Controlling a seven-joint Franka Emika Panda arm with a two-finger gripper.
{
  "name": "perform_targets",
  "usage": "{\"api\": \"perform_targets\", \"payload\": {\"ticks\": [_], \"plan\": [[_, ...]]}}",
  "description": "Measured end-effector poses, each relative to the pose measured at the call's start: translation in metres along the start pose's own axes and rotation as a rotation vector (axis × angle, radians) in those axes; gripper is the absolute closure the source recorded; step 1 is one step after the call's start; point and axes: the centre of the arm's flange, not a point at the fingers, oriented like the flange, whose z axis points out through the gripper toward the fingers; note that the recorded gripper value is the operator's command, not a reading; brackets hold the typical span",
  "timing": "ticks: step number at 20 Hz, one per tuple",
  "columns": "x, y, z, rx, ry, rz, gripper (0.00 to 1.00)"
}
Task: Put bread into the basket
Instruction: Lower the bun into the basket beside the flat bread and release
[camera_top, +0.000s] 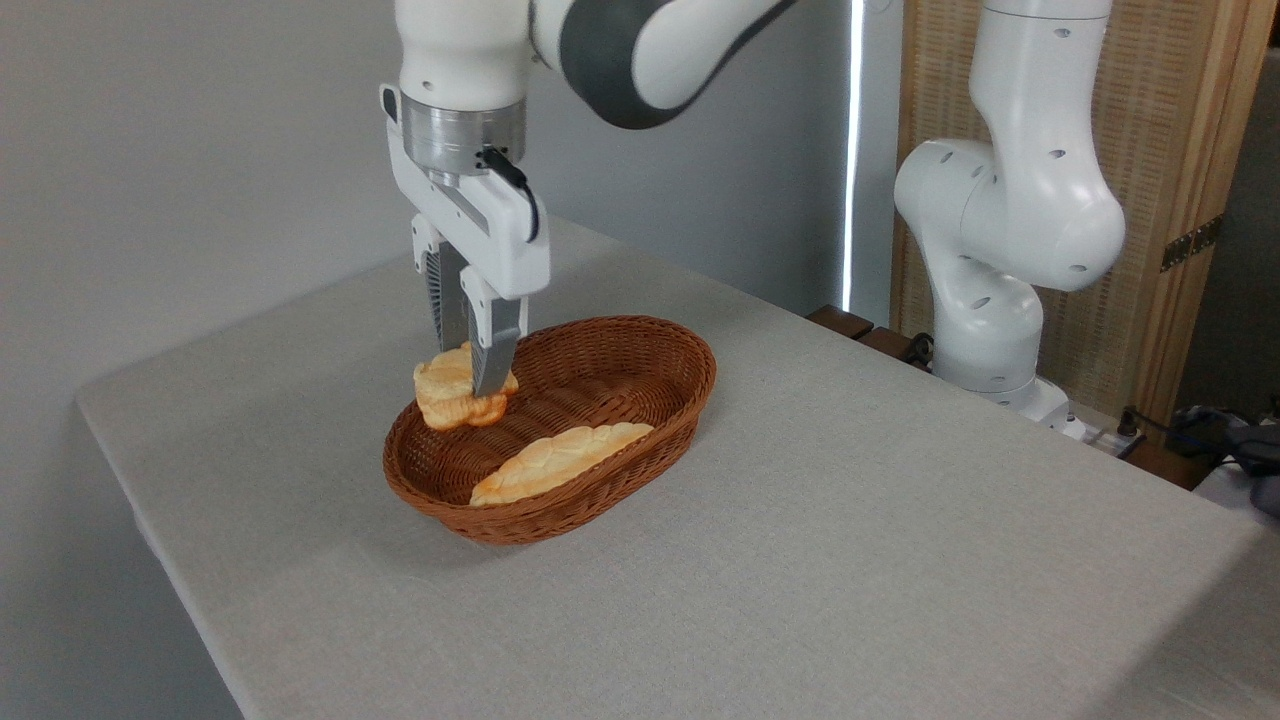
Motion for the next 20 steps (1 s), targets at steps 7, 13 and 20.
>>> {"api": "perform_targets", "payload": {"ticks": [7,13,20], "plan": [[0.022,0.04,0.026,-0.052,-0.065,0.046,0.0],[0.025,0.049,0.031,-0.064,-0.081,0.063,0.0],[0.024,0.047,0.032,-0.065,-0.082,0.059,0.0]]}}
